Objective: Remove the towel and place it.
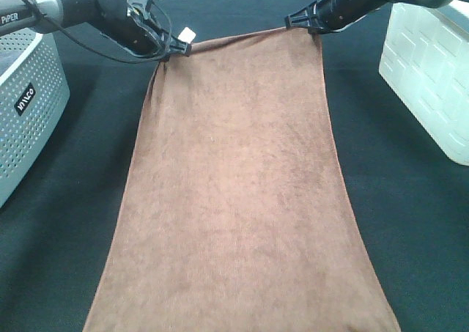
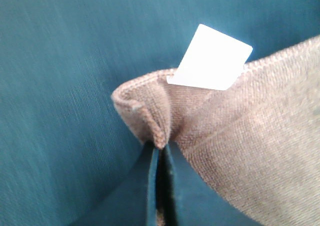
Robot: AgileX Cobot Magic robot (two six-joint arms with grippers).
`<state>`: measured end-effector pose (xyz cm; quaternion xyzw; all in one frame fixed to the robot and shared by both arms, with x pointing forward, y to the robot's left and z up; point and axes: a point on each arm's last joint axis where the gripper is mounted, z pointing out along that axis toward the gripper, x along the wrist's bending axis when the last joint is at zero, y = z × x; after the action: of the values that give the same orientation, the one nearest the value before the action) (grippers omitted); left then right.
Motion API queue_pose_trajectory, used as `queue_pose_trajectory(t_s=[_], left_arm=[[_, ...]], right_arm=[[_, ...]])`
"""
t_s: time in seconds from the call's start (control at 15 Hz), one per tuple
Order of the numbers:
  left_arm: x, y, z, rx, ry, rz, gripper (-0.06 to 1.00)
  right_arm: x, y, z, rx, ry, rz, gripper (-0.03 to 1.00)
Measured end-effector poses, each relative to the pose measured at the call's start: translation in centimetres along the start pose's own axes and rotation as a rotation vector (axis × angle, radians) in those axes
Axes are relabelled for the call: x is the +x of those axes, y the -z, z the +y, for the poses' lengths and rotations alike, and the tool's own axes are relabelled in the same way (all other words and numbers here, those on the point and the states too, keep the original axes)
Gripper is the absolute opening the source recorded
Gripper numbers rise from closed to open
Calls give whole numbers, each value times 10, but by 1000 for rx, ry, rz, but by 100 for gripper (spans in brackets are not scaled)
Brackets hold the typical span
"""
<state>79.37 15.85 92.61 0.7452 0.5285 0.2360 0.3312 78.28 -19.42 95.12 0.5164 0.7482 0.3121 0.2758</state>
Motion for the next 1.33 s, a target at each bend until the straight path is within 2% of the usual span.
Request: queue_pose_trajectory(t_s=[0.2,0.47,1.07,1.33], left_arm=[[1,0,7,-81,0,15,1],[2,-2,10,-131,0,26,1],[5,-37,-18,-169,5,46,1],[6,-54,-34,-181,7,55,1]], right_arm=[[-11,-10,-8,-19,-35,-16,0],[-11,-22,-13,-61,-60,-23,0],[-11,-58,-30,-83,-129,-10,0],[-8,-76,-49,-37,-139,0,0]])
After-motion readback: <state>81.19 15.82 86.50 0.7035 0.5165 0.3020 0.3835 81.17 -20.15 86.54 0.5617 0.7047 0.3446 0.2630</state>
